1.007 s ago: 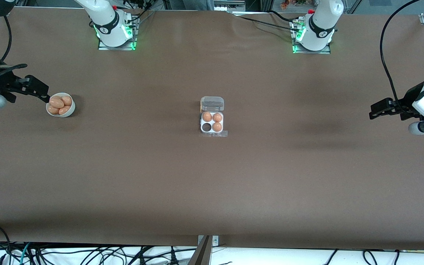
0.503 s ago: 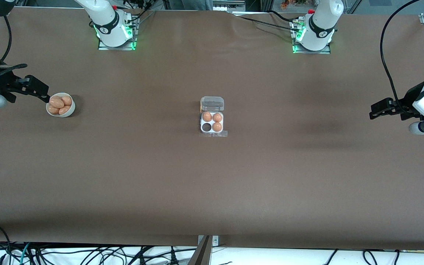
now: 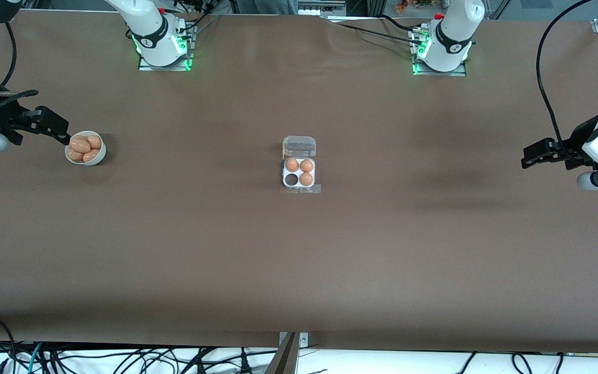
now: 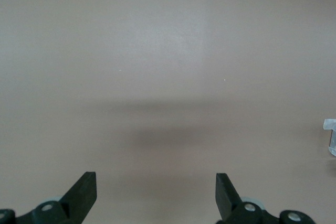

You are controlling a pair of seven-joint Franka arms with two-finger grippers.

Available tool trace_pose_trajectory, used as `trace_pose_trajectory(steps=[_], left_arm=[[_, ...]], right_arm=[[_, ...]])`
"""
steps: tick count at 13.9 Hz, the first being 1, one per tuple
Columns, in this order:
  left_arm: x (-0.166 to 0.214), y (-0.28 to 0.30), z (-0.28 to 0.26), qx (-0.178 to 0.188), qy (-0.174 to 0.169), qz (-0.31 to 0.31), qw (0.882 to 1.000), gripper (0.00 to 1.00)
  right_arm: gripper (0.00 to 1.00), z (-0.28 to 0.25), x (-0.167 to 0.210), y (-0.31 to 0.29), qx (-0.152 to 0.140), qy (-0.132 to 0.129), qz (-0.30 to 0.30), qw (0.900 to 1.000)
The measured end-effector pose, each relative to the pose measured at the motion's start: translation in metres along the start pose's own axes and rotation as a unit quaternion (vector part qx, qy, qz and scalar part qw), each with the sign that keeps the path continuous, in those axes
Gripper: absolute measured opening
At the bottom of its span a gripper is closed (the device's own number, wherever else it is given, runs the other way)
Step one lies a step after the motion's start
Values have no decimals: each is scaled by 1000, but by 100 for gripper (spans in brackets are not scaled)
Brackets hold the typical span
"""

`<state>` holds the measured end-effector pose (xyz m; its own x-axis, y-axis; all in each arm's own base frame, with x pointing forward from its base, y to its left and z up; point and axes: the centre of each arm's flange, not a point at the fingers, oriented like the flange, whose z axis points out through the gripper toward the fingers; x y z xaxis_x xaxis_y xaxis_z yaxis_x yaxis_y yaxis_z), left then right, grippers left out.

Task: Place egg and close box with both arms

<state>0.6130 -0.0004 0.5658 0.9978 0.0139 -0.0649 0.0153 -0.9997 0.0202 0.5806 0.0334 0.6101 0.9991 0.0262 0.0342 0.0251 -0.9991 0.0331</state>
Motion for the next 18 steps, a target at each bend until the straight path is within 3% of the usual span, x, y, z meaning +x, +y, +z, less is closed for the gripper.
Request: trace_pose_trajectory(steps=[4, 9, 15, 18], left_arm=[[0, 0, 0, 0, 0, 0, 1000, 100], [0, 0, 0, 0, 0, 0, 1000, 100], [0, 0, -1, 0, 1, 0, 1000, 100], [0, 0, -1, 0, 1, 0, 1000, 100]], right_arm=[[100, 7, 1, -1, 0, -7, -1, 1000], [100, 45, 14, -6, -1, -41, -29, 999], [100, 146, 22, 13, 9, -167, -112, 980], [100, 191, 9, 66, 36, -205, -149, 967]])
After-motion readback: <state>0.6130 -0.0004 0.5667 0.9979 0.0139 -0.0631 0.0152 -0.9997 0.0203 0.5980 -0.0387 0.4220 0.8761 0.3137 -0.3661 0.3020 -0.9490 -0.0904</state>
